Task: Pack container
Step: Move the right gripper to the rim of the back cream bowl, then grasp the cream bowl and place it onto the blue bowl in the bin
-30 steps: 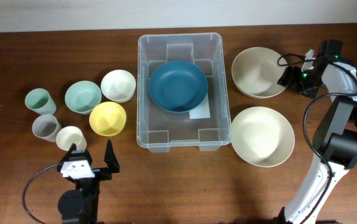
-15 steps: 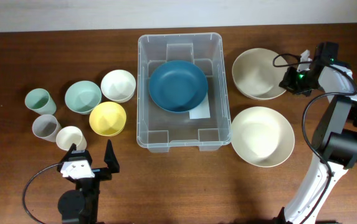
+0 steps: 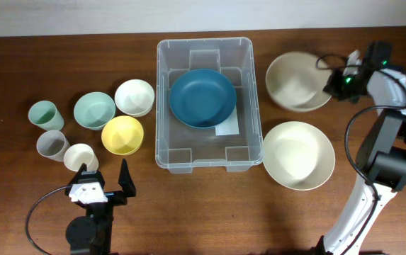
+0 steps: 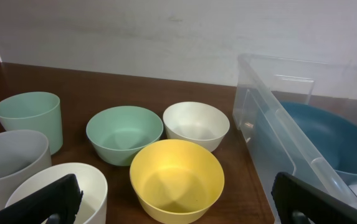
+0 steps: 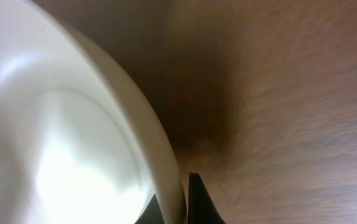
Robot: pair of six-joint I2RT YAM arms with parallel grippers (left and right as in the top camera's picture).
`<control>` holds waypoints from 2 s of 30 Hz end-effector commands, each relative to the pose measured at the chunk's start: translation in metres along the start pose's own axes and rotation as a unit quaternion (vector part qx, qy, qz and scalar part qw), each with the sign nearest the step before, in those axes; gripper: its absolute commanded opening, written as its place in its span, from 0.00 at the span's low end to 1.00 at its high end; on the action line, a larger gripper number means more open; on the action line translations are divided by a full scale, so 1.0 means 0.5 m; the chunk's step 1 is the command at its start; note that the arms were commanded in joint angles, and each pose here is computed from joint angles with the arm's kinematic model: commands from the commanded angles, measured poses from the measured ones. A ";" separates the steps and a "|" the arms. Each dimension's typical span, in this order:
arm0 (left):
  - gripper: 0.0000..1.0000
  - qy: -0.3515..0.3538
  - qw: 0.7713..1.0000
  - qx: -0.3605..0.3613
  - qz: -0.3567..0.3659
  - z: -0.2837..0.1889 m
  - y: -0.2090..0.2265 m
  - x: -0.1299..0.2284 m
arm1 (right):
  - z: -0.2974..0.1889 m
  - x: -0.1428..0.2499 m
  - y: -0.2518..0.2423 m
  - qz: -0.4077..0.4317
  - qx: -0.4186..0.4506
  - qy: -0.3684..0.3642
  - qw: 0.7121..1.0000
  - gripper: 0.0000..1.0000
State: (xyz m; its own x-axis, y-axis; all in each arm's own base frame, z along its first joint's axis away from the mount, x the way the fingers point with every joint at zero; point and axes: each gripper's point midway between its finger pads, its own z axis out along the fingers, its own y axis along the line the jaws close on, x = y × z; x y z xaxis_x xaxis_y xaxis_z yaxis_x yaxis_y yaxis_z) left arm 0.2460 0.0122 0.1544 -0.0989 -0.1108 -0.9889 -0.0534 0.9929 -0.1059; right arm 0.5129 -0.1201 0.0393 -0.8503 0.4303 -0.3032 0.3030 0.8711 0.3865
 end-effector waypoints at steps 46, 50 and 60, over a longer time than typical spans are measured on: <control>1.00 0.000 1.000 0.006 0.008 0.000 -0.004 0.003 | -0.024 0.163 0.629 -0.462 -0.035 -0.001 0.886 0.04; 1.00 0.000 1.000 0.006 0.008 0.000 -0.004 0.003 | -0.013 0.158 0.631 -0.455 -0.037 -0.010 0.890 0.04; 1.00 0.000 1.000 0.006 0.008 0.000 -0.004 0.003 | -0.020 0.176 0.652 -0.439 -0.075 0.002 0.895 0.88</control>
State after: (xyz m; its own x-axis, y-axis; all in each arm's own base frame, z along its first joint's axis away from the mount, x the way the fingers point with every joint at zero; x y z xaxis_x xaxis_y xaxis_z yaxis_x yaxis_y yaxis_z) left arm 0.2460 0.0122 0.1544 -0.0989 -0.1108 -0.9889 -0.0534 0.9929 -0.1059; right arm 0.5359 0.1930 0.1468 -0.7274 -0.4180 -0.5442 -0.5396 0.8384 0.0772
